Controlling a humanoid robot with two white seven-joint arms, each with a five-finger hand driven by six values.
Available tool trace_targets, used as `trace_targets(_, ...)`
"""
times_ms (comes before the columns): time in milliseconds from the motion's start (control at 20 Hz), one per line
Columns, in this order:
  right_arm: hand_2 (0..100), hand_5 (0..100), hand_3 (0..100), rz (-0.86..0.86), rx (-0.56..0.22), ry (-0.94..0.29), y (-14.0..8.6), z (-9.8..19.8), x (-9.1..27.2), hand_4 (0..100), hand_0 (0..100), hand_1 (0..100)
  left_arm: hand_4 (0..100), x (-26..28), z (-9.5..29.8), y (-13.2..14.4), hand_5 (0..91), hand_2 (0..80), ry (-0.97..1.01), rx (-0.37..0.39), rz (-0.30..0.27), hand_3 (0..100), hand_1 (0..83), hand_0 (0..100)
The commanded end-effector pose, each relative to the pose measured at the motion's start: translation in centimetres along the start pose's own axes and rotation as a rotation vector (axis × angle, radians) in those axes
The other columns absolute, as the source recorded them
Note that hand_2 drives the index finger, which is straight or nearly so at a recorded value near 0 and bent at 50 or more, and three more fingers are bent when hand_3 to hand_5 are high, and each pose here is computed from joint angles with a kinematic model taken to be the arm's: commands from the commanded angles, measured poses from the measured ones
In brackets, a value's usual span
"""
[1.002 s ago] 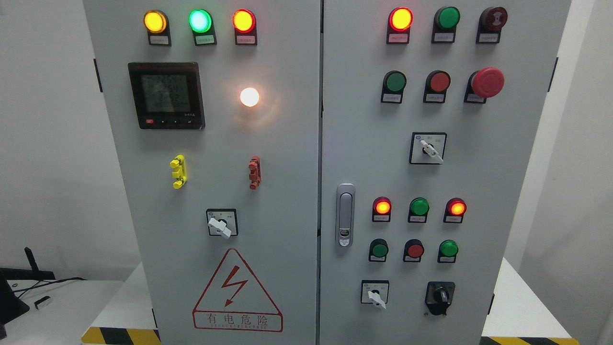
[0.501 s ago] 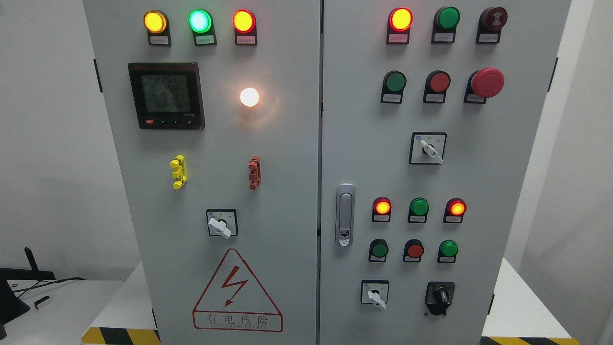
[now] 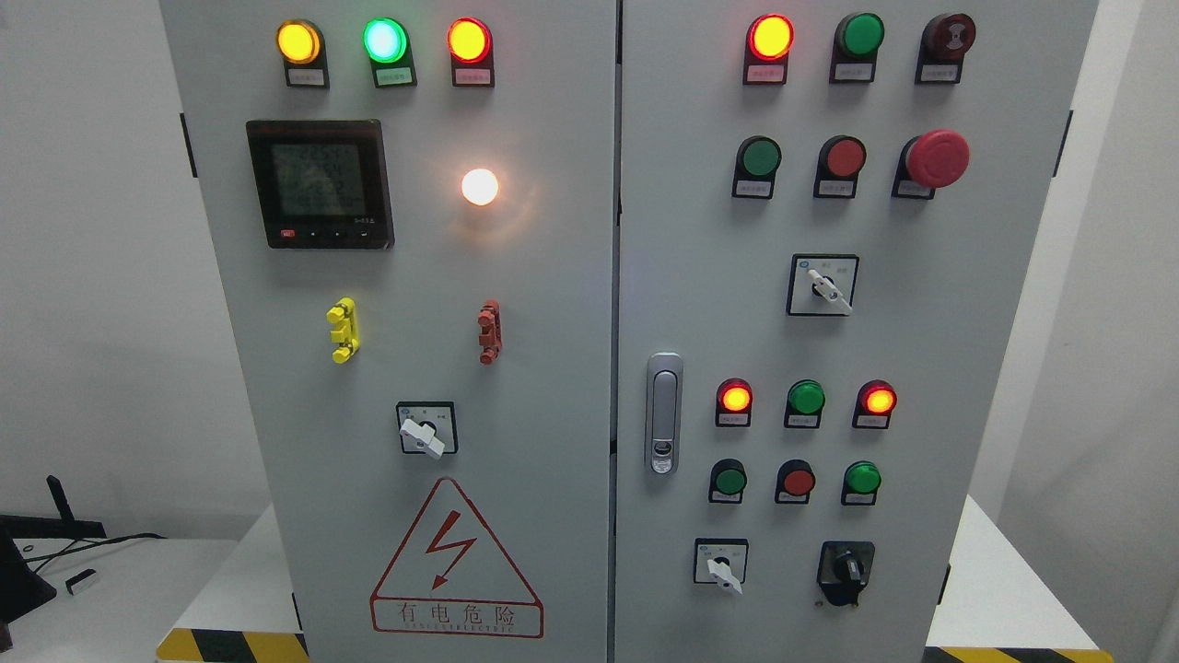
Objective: Trip black knob to open circuit
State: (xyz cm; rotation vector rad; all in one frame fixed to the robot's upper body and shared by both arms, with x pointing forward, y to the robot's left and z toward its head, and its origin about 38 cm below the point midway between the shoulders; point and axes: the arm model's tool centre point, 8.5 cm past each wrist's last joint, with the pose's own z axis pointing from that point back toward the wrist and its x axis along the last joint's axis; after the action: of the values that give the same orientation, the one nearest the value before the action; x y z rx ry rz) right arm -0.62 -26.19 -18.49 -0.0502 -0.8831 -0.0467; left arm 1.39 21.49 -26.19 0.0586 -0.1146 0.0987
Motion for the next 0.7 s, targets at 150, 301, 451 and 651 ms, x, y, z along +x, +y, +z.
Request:
trace_targets(150, 30, 80, 66, 0.027, -0.054, -0.494, -1.3, 1.0, 8.9, 68, 41, 32, 0, 0.0, 0.0, 0.0, 0.0, 0.0, 0.002, 0.000, 0.005, 0, 38.9, 12)
trace_targets(301, 30, 83, 69, 0.037, -0.063, -0.588, -1.7, 1.1, 11.6, 72, 41, 32, 0, 0.0, 0.0, 0.0, 0.0, 0.0, 0.001, 0.000, 0.005, 0, 38.9, 12)
trace_targets(451, 31, 85, 71, 0.051, -0.082, -0.693, -2.4, 1.1, 15.2, 74, 42, 31, 0, 0.0, 0.0, 0.0, 0.0, 0.0, 0.001, 0.001, 0.005, 0, 38.9, 12)
trace_targets(651, 31, 87, 72, 0.060, -0.082, -0.810, -2.4, 1.6, 19.9, 77, 42, 27, 0, 0.0, 0.0, 0.0, 0.0, 0.0, 0.001, 0.000, 0.005, 0, 38.9, 12)
